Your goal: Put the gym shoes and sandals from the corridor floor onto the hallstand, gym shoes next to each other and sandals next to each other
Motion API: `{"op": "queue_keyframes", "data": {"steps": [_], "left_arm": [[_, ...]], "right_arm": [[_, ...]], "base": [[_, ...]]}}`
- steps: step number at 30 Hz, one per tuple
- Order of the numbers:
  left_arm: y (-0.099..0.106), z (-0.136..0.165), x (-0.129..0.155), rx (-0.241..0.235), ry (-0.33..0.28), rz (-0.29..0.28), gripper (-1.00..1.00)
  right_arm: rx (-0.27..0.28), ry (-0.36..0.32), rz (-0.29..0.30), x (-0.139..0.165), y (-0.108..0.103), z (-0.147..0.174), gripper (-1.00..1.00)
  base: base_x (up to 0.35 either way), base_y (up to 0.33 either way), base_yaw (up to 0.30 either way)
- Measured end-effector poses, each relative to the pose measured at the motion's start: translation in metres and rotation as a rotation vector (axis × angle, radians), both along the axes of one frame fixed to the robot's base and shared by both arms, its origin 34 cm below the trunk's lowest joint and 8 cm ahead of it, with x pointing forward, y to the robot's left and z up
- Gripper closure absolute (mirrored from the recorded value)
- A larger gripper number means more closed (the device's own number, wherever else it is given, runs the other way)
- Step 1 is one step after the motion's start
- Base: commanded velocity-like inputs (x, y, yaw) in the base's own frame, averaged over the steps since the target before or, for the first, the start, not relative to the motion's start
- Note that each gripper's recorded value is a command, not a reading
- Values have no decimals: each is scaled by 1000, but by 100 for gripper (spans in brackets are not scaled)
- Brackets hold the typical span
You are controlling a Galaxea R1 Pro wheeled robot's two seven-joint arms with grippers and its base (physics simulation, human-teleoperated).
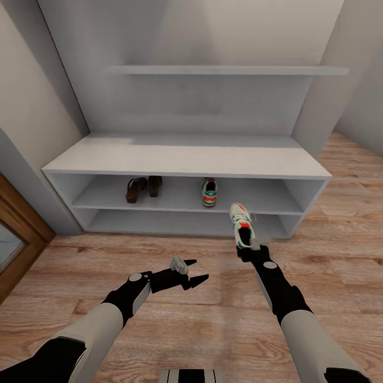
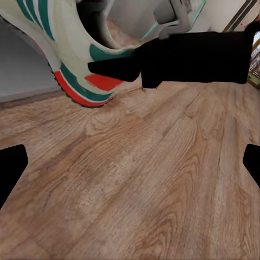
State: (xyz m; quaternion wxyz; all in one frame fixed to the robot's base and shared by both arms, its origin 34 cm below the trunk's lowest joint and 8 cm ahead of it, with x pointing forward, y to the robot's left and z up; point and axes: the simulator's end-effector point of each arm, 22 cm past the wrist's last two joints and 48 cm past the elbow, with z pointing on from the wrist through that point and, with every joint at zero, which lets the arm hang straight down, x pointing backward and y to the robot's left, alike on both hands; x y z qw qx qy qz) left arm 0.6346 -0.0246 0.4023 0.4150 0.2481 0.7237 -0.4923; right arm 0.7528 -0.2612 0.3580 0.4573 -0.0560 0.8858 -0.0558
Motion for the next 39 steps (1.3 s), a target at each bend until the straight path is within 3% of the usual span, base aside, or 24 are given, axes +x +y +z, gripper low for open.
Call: {"op": "queue_keyframes", "data": {"steps": [3,6,23,31,34,36,38,39], "left_arm": [[0,0,0,0,0,0,-100],[0,0,0,0,0,0,-100],[0,0,0,0,0,0,-100],[-6,1,-3,-8,6,-6,-100],[-19,-13,-26,-22,62,-28,-100],[-22,-12,-36,-41,68,-54,-100],[-24,-8,-46,-68,68,-95,-100],[-25,-2,-57,-98,68,-144,-100]], "right_arm": [[95,17,69,-2,24,-3,100],[127,22,85,-3,32,-3,100],[142,7,71,-1,28,1,100],[180,3,-24,-2,-2,-1,100],[182,3,-28,-3,-4,-1,100],[182,3,-28,-2,-4,-1,100],[181,3,-28,-2,-3,-1,100],[181,3,-28,-3,-3,-1,100]], "base": [[0,0,0],[0,0,0],[93,0,0],[97,-57,0],[13,-9,0],[4,-3,0],[2,-1,0],[0,0,0]]}}
